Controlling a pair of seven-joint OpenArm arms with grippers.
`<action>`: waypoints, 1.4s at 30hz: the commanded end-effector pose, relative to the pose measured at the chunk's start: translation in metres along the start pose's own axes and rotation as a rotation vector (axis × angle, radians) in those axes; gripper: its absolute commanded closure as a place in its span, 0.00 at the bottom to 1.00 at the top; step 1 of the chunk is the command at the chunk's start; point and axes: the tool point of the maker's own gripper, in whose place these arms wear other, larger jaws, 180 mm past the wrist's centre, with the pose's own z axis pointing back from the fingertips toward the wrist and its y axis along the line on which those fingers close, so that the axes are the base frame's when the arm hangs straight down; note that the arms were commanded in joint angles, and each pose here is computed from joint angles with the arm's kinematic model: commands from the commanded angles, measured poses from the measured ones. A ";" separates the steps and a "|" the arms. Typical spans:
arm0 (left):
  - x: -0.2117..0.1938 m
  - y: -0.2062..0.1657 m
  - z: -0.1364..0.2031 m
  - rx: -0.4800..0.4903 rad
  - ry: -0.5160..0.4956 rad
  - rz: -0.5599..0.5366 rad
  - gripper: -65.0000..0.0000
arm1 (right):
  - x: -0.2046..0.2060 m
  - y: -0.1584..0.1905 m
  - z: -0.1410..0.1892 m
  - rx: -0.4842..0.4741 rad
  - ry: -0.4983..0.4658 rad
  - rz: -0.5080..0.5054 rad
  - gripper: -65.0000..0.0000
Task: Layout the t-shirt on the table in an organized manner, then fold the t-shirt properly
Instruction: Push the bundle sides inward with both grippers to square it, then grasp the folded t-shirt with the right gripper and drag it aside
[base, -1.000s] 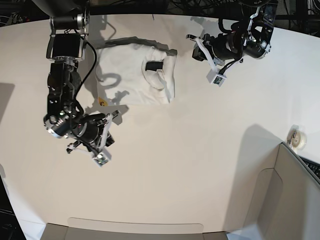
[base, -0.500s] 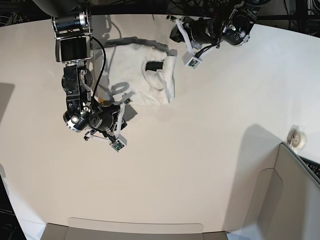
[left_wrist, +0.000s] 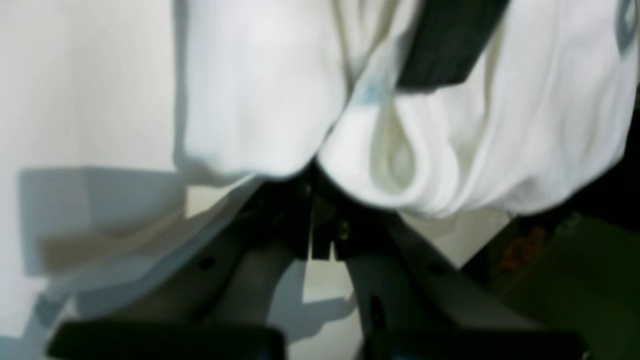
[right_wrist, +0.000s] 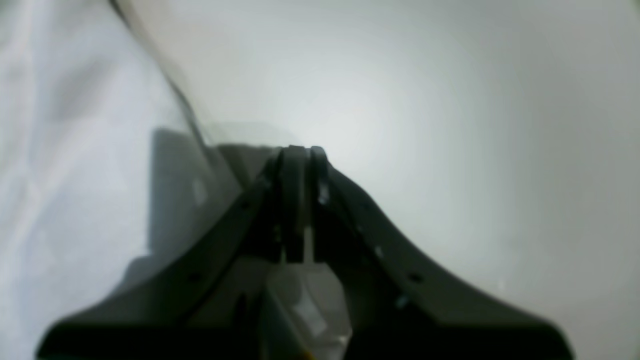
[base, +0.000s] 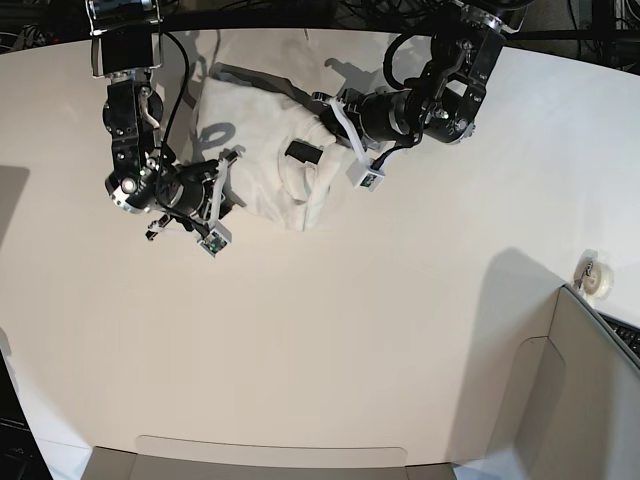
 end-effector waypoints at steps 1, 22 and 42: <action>0.007 0.012 0.000 0.048 -0.005 -0.006 1.00 | -0.002 -0.003 0.006 -0.014 0.003 0.015 0.98; 0.061 0.030 -0.014 0.077 -0.082 0.006 1.00 | -0.046 -0.002 0.058 -0.119 0.008 -0.011 0.98; 0.077 0.051 0.104 0.193 -0.401 0.022 1.00 | 0.041 0.013 0.097 -0.072 -0.261 -0.154 0.98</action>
